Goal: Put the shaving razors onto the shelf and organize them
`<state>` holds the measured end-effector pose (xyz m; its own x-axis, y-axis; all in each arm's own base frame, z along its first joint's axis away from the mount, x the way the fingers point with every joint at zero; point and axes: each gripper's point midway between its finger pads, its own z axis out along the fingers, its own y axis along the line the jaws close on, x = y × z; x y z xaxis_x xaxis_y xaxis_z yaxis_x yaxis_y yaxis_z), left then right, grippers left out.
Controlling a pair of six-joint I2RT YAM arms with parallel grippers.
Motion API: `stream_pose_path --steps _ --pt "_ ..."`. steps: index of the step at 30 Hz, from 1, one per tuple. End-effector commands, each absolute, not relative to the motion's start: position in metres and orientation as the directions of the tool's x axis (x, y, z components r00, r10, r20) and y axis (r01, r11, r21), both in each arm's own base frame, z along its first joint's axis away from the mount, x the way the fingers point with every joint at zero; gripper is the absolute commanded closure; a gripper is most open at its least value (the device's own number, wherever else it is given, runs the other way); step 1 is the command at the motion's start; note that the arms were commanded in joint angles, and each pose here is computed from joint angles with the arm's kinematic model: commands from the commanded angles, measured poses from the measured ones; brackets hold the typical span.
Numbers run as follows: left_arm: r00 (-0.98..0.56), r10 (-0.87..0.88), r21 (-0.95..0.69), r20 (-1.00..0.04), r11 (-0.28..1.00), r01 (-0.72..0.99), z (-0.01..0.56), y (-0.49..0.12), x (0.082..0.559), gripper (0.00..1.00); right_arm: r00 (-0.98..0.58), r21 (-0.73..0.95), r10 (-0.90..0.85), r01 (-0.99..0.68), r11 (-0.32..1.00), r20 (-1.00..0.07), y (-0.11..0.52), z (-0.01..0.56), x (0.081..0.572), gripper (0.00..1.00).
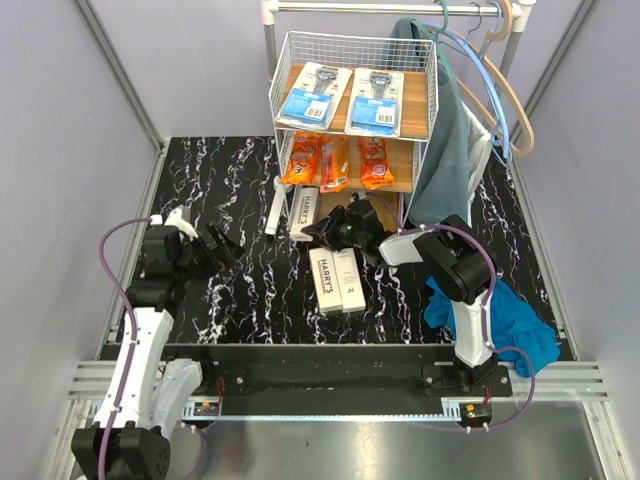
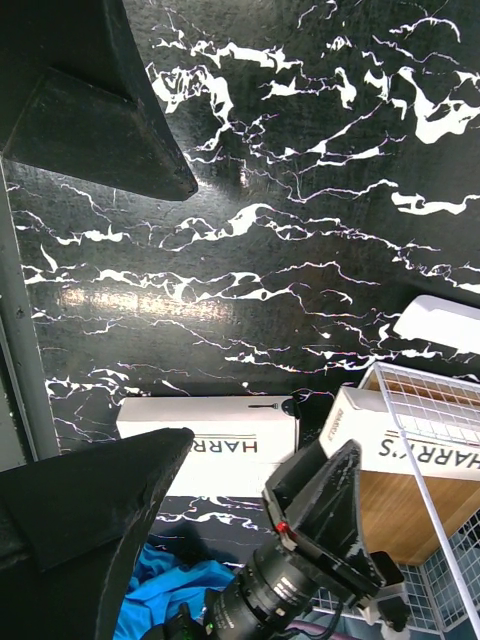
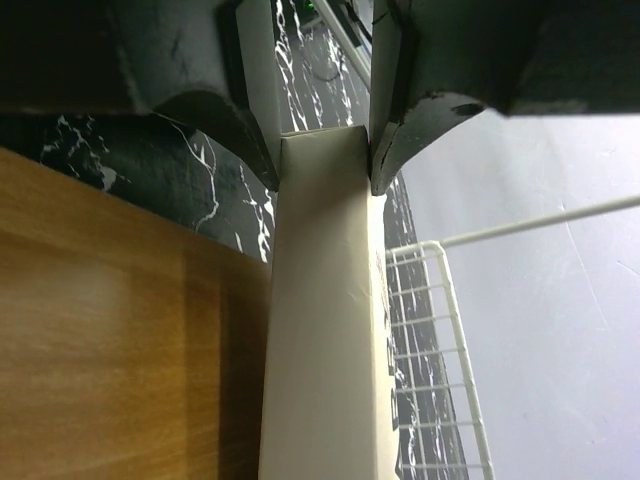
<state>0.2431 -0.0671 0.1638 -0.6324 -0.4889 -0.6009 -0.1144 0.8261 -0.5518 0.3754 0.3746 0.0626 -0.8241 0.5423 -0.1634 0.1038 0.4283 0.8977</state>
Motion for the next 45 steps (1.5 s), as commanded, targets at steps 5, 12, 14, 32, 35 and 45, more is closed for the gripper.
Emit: stream_pose_path --steps 5,12,14,32,35,45 --pt "-0.625 -0.475 -0.568 -0.62 0.821 -0.061 0.17 -0.074 0.249 0.01 -0.783 0.9 0.598 0.123 0.417 -0.17 0.366 0.075 0.4 0.67" --pt "-0.631 -0.469 -0.572 -0.617 0.819 -0.049 0.17 -0.077 0.248 0.01 -0.779 0.884 0.592 0.111 0.455 -0.207 0.358 0.082 0.394 0.31" --pt "-0.634 -0.468 -0.572 -0.616 0.819 -0.049 0.169 -0.077 0.249 0.01 -0.779 0.883 0.585 0.092 0.46 -0.224 0.355 0.09 0.39 0.25" --pt "-0.676 -0.442 -0.594 -0.589 0.805 -0.009 0.165 -0.087 0.251 0.01 -0.793 0.879 0.559 0.065 0.472 -0.242 0.35 0.114 0.349 0.09" --pt "-0.696 -0.442 -0.618 -0.566 0.786 0.002 0.163 -0.093 0.25 0.01 -0.789 0.881 0.564 0.064 0.468 -0.242 0.349 0.12 0.338 0.08" --pt "-0.81 -0.331 -0.608 -0.484 0.793 0.04 0.127 -0.161 0.241 0.01 -0.786 0.861 0.532 -0.001 0.509 -0.315 0.352 0.17 0.286 0.08"
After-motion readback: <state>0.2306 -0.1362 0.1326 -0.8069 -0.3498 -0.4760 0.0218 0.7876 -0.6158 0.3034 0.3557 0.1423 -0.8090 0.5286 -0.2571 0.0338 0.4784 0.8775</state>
